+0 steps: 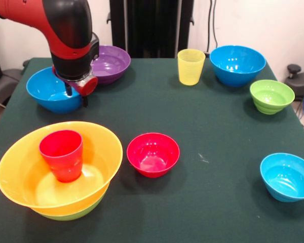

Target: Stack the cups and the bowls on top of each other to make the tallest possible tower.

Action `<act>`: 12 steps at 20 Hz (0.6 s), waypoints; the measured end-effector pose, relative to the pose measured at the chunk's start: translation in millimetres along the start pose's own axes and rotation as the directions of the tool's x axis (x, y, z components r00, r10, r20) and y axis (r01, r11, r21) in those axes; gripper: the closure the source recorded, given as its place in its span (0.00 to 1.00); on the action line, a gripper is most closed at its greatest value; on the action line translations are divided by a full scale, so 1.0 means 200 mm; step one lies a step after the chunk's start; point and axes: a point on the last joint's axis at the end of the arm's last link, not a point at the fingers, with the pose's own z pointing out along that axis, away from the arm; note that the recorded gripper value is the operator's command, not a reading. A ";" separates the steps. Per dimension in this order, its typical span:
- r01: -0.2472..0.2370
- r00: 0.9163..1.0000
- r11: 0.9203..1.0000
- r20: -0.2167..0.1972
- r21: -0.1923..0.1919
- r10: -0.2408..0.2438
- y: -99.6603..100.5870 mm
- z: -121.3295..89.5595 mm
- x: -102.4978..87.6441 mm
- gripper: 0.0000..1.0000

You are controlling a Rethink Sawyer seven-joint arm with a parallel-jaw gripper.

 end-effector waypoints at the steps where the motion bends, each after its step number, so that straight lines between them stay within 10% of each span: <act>1: -0.002 1.000 1.000 -0.001 0.000 0.002 0.00 0.00 0.00 0.00; 12: 0.001 1.000 1.000 0.000 0.004 -0.001 -0.04 0.01 -0.01 0.00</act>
